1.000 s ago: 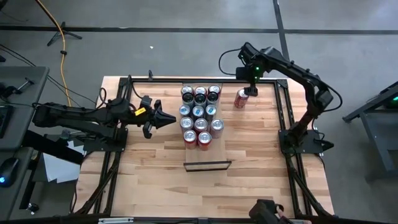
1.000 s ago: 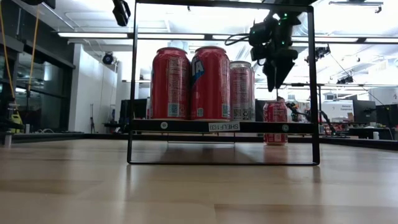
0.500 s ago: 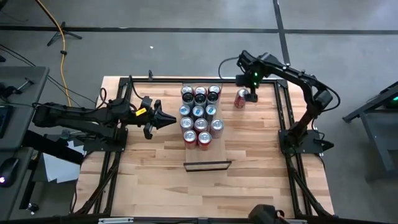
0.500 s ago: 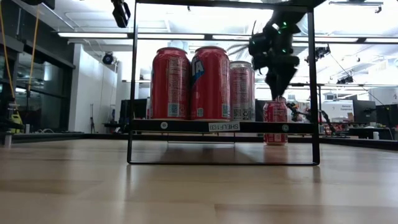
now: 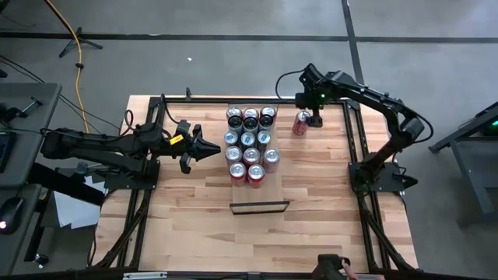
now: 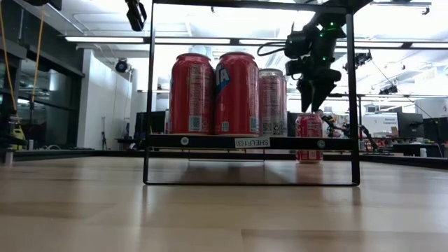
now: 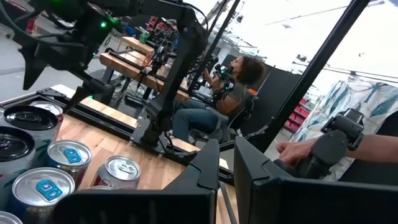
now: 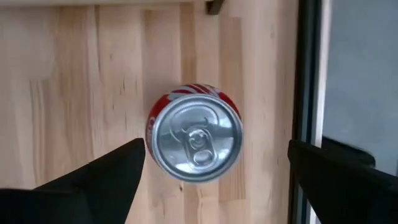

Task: Place canned beverage on shelf
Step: Stack the red soda can on the top of the red soda can

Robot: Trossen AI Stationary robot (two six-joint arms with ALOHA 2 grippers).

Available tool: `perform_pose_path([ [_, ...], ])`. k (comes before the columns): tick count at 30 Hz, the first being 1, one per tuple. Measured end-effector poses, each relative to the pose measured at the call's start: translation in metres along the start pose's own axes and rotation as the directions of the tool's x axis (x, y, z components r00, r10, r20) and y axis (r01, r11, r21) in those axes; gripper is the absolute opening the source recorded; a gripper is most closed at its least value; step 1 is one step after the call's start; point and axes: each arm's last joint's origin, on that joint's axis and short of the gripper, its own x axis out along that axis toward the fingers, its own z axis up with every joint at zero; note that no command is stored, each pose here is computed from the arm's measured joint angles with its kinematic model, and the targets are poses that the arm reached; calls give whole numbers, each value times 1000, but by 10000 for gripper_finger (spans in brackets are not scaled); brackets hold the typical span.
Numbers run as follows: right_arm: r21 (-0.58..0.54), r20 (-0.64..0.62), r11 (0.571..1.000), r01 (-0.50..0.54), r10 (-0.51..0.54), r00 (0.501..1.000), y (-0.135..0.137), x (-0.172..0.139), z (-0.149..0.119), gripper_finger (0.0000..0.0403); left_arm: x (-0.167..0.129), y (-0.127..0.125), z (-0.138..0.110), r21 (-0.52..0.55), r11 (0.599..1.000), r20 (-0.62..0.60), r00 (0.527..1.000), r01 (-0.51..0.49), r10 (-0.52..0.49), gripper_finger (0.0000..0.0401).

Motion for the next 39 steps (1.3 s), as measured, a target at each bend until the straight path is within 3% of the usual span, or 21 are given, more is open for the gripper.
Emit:
perform_pose_path([
  [8,-91,-45,994,-64,60,997,0,14,0,380,0,0,0,0,1000,-1,1000,0,0,0],
  [26,-44,-129,988,-151,144,981,-4,53,4,378,0,0,0,-3,1000,-6,1000,10,-10,0],
  [30,-34,-126,988,-152,147,981,-4,55,4,354,0,0,0,-3,1000,-7,1000,10,-10,0],
  [35,18,-109,985,-169,170,979,0,53,7,286,0,-1,0,-2,1000,1,1000,14,-14,0],
  [39,40,-140,980,-197,201,970,8,38,4,285,0,-2,4,0,1000,32,999,31,-31,0],
])
